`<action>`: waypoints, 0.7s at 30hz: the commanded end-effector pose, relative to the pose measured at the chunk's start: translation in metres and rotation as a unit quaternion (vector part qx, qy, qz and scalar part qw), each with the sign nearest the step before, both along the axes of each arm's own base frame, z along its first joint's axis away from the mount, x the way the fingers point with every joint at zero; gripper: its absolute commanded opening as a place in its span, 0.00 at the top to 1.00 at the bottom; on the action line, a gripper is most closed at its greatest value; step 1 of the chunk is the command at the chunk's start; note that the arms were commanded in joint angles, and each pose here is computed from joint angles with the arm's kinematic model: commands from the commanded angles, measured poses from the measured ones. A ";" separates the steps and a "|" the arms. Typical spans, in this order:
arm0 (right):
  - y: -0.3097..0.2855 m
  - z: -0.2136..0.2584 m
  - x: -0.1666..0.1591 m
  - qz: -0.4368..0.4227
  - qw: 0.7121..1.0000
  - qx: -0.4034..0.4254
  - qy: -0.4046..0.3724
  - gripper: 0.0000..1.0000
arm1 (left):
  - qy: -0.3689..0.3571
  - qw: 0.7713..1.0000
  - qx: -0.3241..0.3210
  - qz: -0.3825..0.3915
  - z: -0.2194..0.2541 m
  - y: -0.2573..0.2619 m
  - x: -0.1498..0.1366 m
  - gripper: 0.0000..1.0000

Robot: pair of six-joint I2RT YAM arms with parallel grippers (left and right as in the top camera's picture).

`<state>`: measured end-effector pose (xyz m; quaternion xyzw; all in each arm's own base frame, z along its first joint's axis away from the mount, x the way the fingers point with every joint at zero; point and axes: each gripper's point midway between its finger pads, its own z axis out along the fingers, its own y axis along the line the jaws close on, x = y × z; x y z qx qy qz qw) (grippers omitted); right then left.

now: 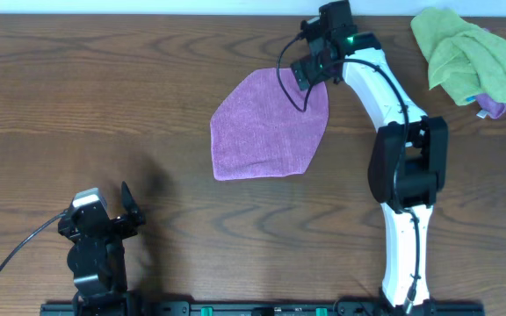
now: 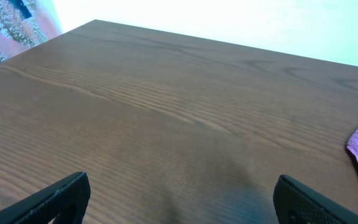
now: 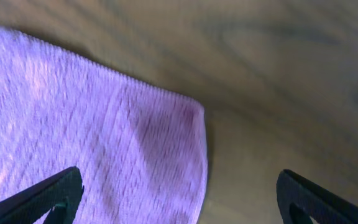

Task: Fold the cloth

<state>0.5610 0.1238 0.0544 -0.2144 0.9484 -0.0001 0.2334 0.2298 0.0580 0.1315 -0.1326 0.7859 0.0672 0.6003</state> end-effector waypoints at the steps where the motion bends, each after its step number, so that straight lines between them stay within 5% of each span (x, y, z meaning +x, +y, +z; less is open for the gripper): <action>1: -0.011 0.012 0.002 -0.007 0.999 -0.046 -0.001 0.01 | 0.019 1.000 0.009 0.005 -0.015 0.003 -0.002 0.05; 7: -0.027 0.100 -0.008 -0.019 0.998 -0.043 -0.035 0.01 | 0.019 1.000 0.009 0.005 -0.015 0.003 -0.002 0.05; 14: -0.050 0.137 -0.066 -0.006 0.998 -0.066 0.022 0.01 | 0.019 1.000 0.009 0.005 -0.015 0.003 -0.002 0.05; 21: -0.060 0.209 -0.109 -0.010 0.999 -0.043 -0.031 0.01 | 0.019 1.000 0.009 0.005 -0.015 0.003 -0.002 0.05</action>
